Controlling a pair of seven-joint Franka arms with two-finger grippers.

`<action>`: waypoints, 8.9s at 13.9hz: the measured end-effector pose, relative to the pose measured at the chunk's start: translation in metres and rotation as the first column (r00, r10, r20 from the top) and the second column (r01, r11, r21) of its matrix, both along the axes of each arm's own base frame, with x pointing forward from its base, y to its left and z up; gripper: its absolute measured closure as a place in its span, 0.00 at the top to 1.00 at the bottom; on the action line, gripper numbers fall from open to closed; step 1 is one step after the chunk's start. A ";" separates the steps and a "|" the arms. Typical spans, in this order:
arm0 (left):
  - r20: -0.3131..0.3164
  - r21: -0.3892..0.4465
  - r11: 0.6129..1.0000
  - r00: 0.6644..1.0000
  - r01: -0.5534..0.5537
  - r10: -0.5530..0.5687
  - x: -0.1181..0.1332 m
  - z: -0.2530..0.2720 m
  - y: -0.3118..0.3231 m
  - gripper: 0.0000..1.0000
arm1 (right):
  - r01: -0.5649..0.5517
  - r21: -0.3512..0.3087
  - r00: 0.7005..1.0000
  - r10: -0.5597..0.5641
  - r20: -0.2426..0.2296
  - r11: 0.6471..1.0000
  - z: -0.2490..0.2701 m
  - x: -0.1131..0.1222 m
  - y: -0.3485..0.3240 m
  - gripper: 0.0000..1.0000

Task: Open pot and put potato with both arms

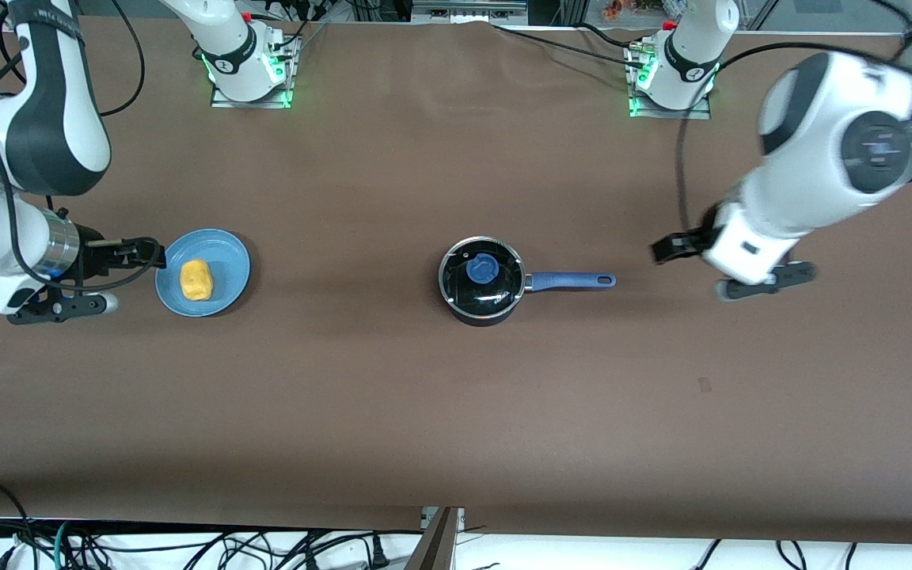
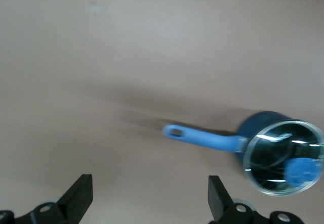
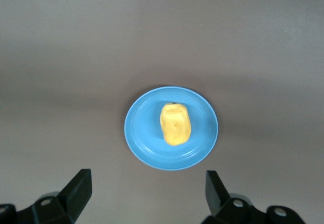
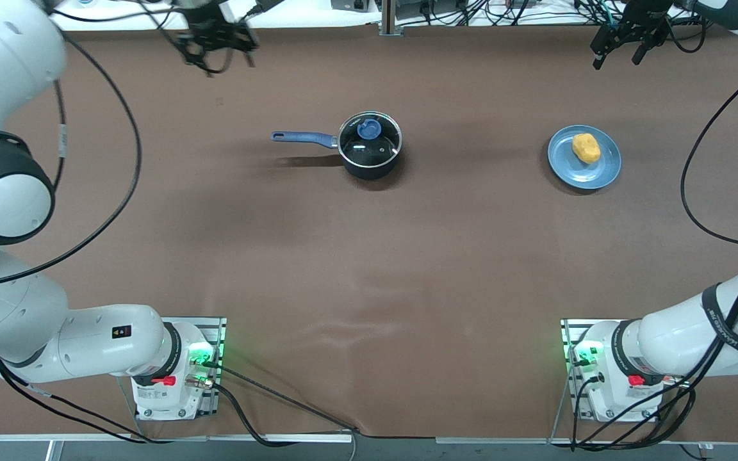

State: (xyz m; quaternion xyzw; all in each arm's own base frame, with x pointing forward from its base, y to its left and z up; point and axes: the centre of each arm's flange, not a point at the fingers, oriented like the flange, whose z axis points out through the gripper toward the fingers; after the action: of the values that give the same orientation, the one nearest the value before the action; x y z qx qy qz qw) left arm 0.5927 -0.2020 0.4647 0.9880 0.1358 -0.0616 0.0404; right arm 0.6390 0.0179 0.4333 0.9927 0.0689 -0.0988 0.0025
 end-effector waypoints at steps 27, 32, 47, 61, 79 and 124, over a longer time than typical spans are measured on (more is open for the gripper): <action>-0.036 -0.012 0.976 0.975 -0.220 0.219 -0.044 -0.174 -0.246 1.00 | -0.080 0.018 0.994 0.081 -0.071 0.997 -0.231 -0.035 -0.041 1.00; -0.038 -0.009 0.977 0.977 -0.211 0.210 -0.051 -0.176 -0.254 0.97 | -0.081 0.019 0.994 0.082 -0.078 0.997 -0.236 -0.040 -0.041 0.94; -0.034 -0.017 0.977 0.976 -0.214 0.213 -0.049 -0.179 -0.254 0.64 | -0.084 0.019 0.995 0.085 -0.059 0.996 -0.224 -0.037 -0.039 0.58; -0.004 0.051 0.995 0.996 -0.084 0.084 0.001 -0.060 -0.158 0.64 | 0.124 0.044 0.991 -0.121 -0.057 0.991 -0.102 0.000 0.105 0.58; 0.073 0.106 0.940 0.941 0.323 -0.331 -0.093 -0.155 0.153 0.64 | 0.609 0.313 0.754 -0.655 0.056 0.728 -0.122 -0.078 0.491 0.58; 0.106 0.104 0.930 0.926 0.352 -0.362 -0.022 0.064 0.221 1.00 | 0.011 -0.035 0.996 -0.008 0.094 0.999 0.082 0.004 0.054 1.00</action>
State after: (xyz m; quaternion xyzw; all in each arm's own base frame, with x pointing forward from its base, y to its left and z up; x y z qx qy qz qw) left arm 0.5708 0.0191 0.5291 0.9989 -0.0469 -0.0010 -0.0043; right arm 0.6425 0.0721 0.5155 0.9964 0.0622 -0.0532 0.0230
